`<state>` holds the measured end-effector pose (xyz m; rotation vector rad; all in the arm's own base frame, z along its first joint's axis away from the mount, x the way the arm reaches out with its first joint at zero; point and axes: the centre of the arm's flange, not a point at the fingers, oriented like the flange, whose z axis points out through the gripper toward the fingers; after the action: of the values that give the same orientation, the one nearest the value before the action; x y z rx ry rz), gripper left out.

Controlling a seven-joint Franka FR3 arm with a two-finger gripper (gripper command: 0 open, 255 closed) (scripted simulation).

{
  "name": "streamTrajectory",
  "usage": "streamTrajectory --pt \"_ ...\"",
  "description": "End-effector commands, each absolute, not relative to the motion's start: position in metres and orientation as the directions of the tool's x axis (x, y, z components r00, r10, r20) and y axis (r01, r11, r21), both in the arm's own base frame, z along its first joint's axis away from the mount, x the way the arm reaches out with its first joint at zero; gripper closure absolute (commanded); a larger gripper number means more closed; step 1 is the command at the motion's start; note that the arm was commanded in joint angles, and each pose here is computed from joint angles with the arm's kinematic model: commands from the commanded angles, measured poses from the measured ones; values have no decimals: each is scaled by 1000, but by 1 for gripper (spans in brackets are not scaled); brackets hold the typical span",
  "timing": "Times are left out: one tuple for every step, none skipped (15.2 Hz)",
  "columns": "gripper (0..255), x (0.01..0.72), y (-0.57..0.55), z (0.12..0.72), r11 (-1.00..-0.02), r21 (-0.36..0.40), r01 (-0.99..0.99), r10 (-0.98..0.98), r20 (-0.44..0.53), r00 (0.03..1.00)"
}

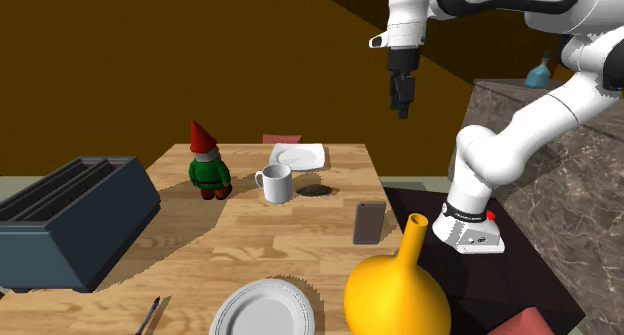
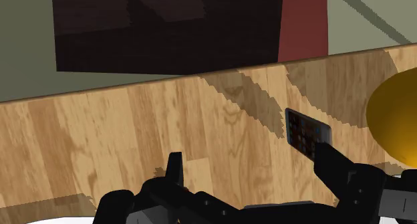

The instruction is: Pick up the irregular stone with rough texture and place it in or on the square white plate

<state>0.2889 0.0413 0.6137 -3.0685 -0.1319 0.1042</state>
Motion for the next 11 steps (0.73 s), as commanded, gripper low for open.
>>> streamTrajectory --pt "0 289 41 614 -994 -71 83 88 -65 994" --pt "0 297 42 604 -994 -65 88 92 -62 994" --pt "0 305 43 594 -994 -58 92 95 -60 994" --pt "0 313 45 584 -994 -52 96 99 -57 993" --pt "0 321 46 574 -994 -45 101 103 -55 993" --pt "0 329 47 564 -994 -39 105 107 -52 993" --pt "0 337 48 554 -994 -32 109 111 -50 993" --pt "0 345 48 544 -993 -26 113 115 -47 992" --pt "0 353 49 534 -993 -19 118 118 -45 992" --pt "0 362 50 524 -992 -13 122 122 -42 992" --pt "0 370 51 514 -992 -6 126 126 -40 991"
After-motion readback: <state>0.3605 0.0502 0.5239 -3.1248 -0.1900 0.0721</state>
